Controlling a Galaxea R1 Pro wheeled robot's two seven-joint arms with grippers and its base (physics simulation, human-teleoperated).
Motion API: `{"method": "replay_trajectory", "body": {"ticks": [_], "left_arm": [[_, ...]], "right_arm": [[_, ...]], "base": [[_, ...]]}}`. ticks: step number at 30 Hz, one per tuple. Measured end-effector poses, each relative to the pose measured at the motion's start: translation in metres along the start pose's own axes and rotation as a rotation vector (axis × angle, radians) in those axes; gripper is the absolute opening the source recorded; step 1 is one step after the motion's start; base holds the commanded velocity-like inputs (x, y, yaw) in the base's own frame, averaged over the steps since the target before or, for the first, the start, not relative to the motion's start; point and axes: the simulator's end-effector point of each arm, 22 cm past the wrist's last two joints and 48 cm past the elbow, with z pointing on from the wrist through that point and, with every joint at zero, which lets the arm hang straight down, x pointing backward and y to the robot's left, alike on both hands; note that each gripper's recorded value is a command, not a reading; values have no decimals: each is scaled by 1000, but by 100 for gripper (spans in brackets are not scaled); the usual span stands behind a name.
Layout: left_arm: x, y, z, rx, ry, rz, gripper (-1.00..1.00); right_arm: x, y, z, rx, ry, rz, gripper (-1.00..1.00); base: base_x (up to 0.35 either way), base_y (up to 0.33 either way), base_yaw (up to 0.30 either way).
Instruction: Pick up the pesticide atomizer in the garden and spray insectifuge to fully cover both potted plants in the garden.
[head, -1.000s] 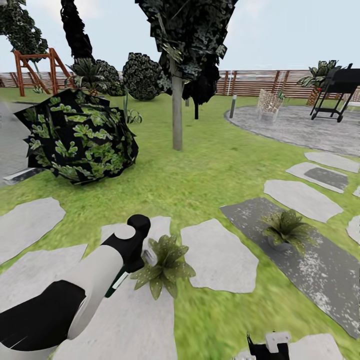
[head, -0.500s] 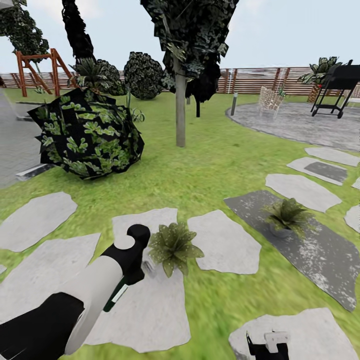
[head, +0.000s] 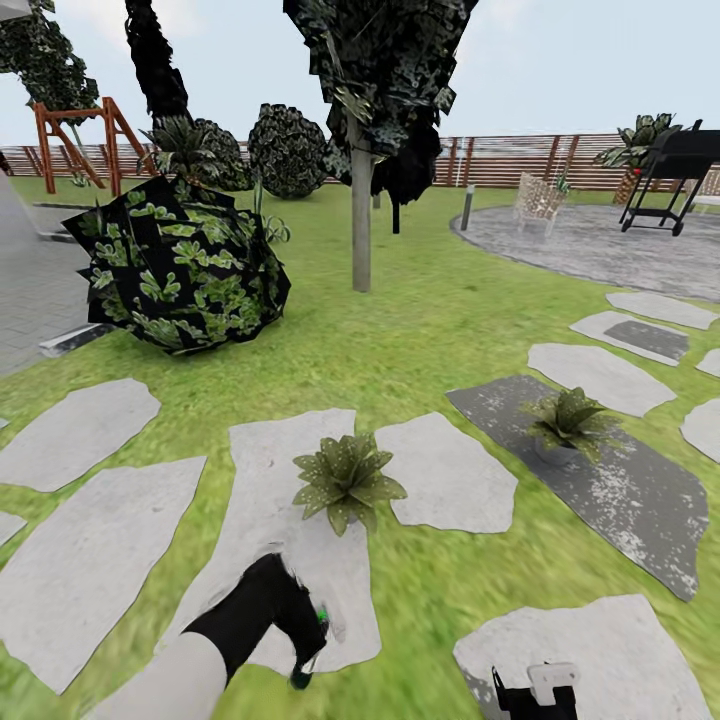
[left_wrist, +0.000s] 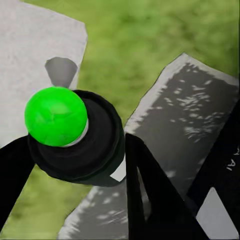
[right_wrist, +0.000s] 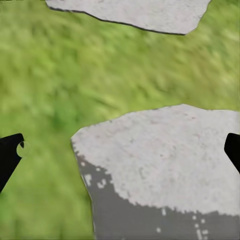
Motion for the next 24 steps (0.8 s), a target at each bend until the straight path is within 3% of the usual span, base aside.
{"method": "replay_trajectory", "body": {"ticks": [2,6,9,12,15,20,23,24], "left_arm": [[-14,-2,14,-52,-138,35,-100],[-28,-12,23,-61,-270,103,-100],[-39,-13,18,-40,-346,70,-100],[-40,-23,17,9,-357,68,-100],[-34,-31,20,51,-348,61,-100],[-24,-32,21,70,-330,48,-100],[-27,-35,21,77,-328,49,-100],[-27,-36,21,79,-329,53,-100]], "right_arm": [[0,0,0,-1,-1,0,100],[-4,1,1,-7,-9,0,100],[-59,11,16,-49,-135,-23,100],[-87,33,19,-153,-203,-134,100],[-90,25,19,-183,-214,-207,100],[-78,55,8,-407,-187,-310,100],[-89,70,6,-506,-197,-364,100],[-98,79,7,-553,-209,-408,100]], "base": [[0,0,0],[0,0,0],[0,0,0],[0,0,0],[0,0,0],[0,0,0],[0,0,0],[0,0,0]]}}
